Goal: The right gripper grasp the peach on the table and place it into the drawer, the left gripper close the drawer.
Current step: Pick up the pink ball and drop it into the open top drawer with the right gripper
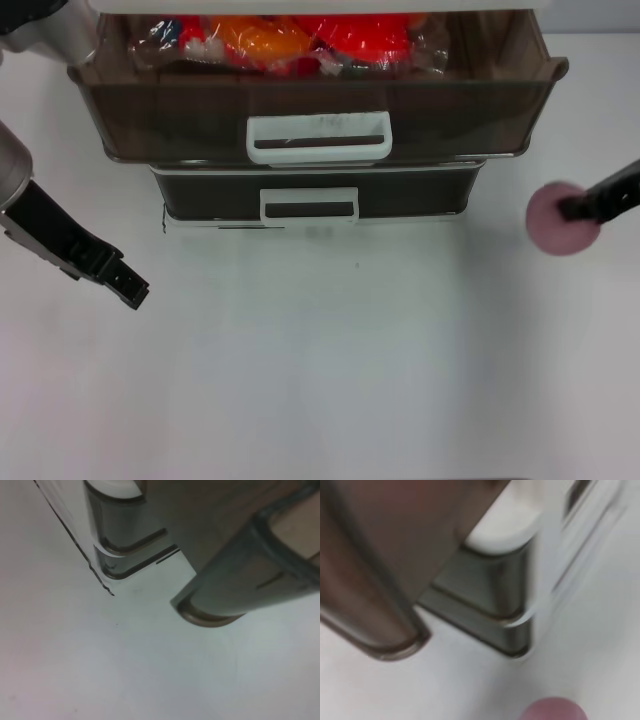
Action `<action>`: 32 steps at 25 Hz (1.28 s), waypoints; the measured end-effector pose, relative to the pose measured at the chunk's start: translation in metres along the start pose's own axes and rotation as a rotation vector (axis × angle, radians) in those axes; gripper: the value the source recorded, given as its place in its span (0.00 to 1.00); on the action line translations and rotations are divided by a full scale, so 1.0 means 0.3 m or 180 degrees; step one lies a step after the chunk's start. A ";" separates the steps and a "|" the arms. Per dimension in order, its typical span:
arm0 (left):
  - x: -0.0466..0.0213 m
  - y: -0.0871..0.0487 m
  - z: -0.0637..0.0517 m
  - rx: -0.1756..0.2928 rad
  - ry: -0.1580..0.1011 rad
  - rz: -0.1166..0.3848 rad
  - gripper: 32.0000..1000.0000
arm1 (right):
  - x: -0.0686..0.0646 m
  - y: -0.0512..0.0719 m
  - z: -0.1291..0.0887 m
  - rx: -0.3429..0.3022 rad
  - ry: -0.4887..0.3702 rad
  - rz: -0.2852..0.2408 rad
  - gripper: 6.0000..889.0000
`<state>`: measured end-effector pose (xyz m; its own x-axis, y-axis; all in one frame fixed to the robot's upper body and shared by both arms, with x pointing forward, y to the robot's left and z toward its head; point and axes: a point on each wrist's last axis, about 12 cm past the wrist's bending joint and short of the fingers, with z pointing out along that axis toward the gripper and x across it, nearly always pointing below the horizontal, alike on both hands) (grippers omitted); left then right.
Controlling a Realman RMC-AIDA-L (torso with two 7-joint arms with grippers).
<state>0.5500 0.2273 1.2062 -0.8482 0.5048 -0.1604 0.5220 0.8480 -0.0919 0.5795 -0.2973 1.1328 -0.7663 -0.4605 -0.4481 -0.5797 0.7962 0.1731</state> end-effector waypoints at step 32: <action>-0.005 -0.001 -0.008 -0.0006 -0.0016 0.0028 0.81 | -0.323 0.299 -0.502 -0.0163 -0.1564 -0.1177 0.06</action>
<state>0.5510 0.2265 1.2088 -0.8432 0.5113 -0.1662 0.5291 0.8439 -0.0886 0.5600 -0.2405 1.3238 -0.3017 -0.4581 -0.8361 -0.8046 0.5928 -0.0344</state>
